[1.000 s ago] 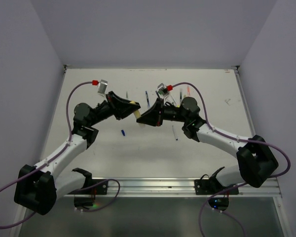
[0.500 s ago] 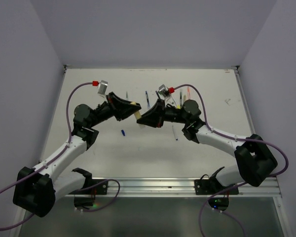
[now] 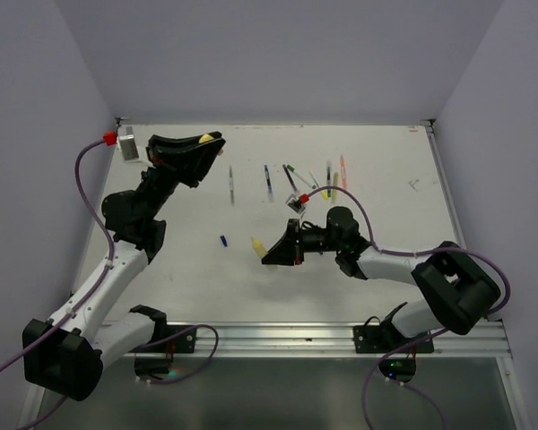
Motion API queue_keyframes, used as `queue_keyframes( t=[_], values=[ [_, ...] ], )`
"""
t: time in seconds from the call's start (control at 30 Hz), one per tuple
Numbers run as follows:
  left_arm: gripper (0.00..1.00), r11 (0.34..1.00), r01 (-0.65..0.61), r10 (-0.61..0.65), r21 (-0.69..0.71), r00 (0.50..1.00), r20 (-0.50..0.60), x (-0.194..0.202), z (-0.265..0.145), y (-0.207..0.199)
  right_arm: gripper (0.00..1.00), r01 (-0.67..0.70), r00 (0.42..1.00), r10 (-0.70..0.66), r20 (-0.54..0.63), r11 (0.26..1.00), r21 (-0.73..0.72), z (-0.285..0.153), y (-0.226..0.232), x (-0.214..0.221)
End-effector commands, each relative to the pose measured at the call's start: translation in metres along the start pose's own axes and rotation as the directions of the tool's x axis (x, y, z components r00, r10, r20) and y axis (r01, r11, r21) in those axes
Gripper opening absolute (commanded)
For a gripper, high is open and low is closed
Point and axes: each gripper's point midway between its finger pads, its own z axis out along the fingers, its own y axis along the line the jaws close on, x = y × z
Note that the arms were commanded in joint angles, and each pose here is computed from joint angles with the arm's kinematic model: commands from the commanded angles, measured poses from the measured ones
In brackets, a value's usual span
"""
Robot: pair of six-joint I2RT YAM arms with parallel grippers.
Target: Open the pen caps
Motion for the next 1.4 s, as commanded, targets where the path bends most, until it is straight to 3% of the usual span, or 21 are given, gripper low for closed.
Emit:
queue_keyframes(
  t=[0.0,0.07,0.17,0.2,0.27,0.3,0.37,0.4,0.5,0.6,0.7,1.0,1.13,1.37],
  values=[
    [0.00,0.996,-0.094,0.093,0.001,0.985,0.147,-0.043,0.009,-0.011,0.00,0.037,0.999,-0.037,0.007,0.998,-0.050,-0.003,0.014,-0.003],
    [0.00,0.994,-0.101,0.105,-0.039,0.990,0.097,-0.034,0.010,-0.001,0.00,0.042,0.999,-0.041,0.032,0.999,-0.025,-0.007,0.012,-0.009],
    [0.00,0.973,-0.077,0.067,-0.219,0.996,-0.055,-0.002,-0.001,0.040,0.00,0.061,0.994,-0.073,0.080,0.988,0.141,-0.021,-0.014,-0.025],
    [0.00,0.945,-0.055,0.005,-0.323,0.988,-0.154,0.022,-0.013,0.061,0.00,0.002,0.996,-0.029,0.083,0.952,0.306,-0.031,-0.042,-0.027],
    [0.00,0.887,-0.099,-0.014,-0.451,0.970,-0.241,0.040,-0.034,0.087,0.00,0.070,0.993,-0.108,0.055,0.881,0.468,-0.049,-0.060,-0.035],
    [0.01,0.829,-0.112,-0.089,-0.548,0.941,-0.327,0.063,-0.057,0.104,0.00,0.036,0.998,-0.059,0.021,0.820,0.572,-0.063,-0.075,-0.023],
    [0.05,0.707,-0.189,-0.148,-0.681,0.903,-0.404,0.083,-0.094,0.133,0.00,0.047,0.992,-0.117,0.045,0.678,0.733,-0.090,-0.095,-0.043],
    [0.06,0.634,-0.233,-0.228,-0.737,0.854,-0.467,0.101,-0.123,0.140,0.00,0.031,0.997,-0.080,0.022,0.614,0.789,-0.105,-0.104,-0.035],
    [0.09,0.511,-0.354,-0.345,-0.783,0.750,-0.564,0.134,-0.179,0.158,0.00,0.009,0.997,-0.077,0.030,0.457,0.890,-0.138,-0.123,-0.039],
    [0.10,0.410,-0.444,-0.443,-0.797,0.667,-0.599,0.158,-0.225,0.169,0.00,-0.055,0.998,-0.006,0.062,0.375,0.926,-0.162,-0.141,-0.031],
    [0.12,0.365,-0.470,-0.524,-0.804,0.610,-0.595,0.182,-0.255,0.172,0.00,-0.101,0.994,0.061,0.086,0.318,0.943,-0.179,-0.156,-0.020],
    [0.15,0.302,-0.491,-0.637,-0.817,0.534,-0.556,0.225,-0.295,0.182,0.00,-0.159,0.972,0.208,0.108,0.247,0.956,-0.193,-0.187,0.007],
    [0.17,0.268,-0.517,-0.648,-0.813,0.528,-0.549,0.230,-0.305,0.190,0.00,-0.167,0.962,0.257,0.094,0.280,0.945,-0.184,-0.193,0.017],
    [0.25,0.231,-0.521,-0.653,-0.822,0.543,-0.528,0.239,-0.313,0.199,0.09,-0.162,0.962,0.263,0.075,0.326,0.931,-0.174,-0.197,0.017]
  ],
)
